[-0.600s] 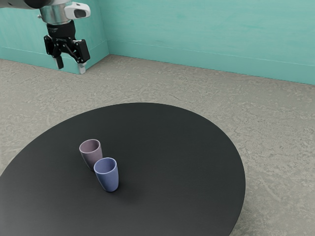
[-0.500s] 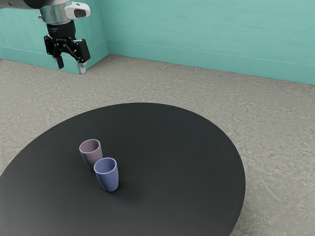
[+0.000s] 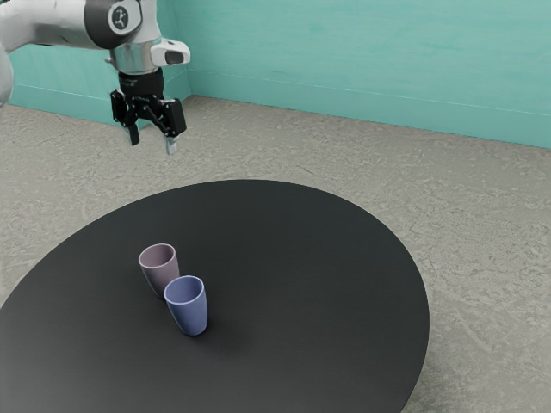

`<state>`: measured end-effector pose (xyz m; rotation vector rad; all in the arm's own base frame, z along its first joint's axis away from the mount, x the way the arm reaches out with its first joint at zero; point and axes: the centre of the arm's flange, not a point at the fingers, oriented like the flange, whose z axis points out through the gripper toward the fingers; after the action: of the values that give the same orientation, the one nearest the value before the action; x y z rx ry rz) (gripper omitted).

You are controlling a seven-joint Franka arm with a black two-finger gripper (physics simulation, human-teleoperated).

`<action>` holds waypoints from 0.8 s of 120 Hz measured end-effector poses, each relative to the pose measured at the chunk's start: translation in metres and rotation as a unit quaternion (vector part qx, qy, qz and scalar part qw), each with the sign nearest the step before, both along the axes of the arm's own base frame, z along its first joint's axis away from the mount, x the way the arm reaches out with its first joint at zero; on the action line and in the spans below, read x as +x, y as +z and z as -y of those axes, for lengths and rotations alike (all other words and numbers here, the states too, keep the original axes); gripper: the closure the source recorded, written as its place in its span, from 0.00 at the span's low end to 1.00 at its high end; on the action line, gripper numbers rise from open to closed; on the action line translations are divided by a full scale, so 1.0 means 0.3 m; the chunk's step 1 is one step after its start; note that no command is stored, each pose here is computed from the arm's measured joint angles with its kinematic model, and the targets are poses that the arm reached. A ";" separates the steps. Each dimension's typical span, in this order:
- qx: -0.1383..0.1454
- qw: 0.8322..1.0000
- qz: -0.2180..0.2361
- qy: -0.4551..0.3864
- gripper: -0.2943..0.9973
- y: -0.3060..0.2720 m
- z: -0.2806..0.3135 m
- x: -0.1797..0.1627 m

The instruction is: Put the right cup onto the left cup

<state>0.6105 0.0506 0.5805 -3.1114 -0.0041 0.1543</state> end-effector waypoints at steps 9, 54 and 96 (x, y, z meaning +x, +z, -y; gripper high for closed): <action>-0.003 1.000 -0.003 0.000 0.23 -0.052 0.008 0.031; -0.014 1.000 -0.010 -0.002 0.23 -0.291 0.039 0.130; -0.028 0.999 0.003 -0.025 0.23 -0.424 0.139 0.068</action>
<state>0.6309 0.0089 0.4532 -3.1639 0.0779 0.1467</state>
